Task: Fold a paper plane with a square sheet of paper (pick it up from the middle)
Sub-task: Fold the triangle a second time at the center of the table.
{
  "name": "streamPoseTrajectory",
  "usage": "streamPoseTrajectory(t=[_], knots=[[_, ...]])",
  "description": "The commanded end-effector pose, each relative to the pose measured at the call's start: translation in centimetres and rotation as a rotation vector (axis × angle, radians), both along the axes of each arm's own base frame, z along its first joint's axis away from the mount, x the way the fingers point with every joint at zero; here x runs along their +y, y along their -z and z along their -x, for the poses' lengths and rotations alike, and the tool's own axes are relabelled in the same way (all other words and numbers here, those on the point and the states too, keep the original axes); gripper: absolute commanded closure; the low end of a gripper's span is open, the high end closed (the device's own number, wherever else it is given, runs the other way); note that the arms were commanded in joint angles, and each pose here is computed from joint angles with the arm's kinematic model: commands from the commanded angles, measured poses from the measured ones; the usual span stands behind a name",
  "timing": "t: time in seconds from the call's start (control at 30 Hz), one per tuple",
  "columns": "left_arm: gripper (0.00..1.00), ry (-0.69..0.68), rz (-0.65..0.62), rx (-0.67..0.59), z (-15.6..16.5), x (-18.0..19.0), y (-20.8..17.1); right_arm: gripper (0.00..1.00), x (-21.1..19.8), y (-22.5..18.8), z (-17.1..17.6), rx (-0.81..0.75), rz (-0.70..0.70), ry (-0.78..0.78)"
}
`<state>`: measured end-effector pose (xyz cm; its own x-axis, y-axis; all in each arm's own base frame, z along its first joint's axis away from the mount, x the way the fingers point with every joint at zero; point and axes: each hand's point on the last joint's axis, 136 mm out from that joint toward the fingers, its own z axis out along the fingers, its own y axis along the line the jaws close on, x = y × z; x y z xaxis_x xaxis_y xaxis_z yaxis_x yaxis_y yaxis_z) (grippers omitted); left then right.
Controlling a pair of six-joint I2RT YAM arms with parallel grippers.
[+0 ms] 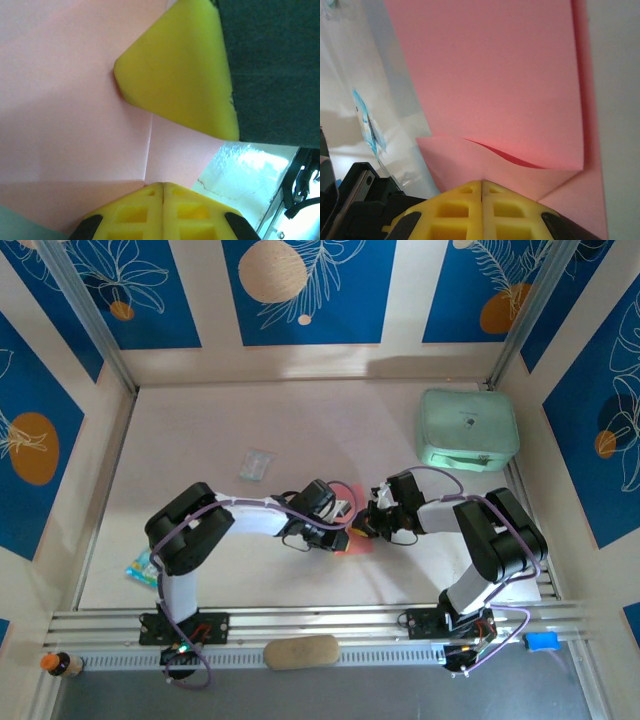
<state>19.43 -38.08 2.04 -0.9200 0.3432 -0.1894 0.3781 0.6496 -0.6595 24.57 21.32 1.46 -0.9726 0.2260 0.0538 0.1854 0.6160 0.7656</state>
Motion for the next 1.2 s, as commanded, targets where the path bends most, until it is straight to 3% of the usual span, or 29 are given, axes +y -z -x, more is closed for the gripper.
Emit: streamPoseTrajectory(t=[0.0,0.63,0.93,1.17], knots=[[1.0,0.017,-0.032,0.006,0.8,1.1,0.9,1.0,-2.1,2.9,1.5,0.098,0.112,0.036],[1.0,0.013,-0.037,0.019,3.4,4.2,0.2,1.0,-2.2,2.8,1.3,0.098,0.115,0.04],[1.0,-0.038,0.067,-0.14,0.0,2.3,-4.8,1.0,-2.0,2.5,1.3,0.095,0.107,0.04],[1.0,-0.072,0.037,-0.132,-2.7,0.8,-3.0,1.0,-1.9,2.4,1.3,0.096,0.098,0.036]])
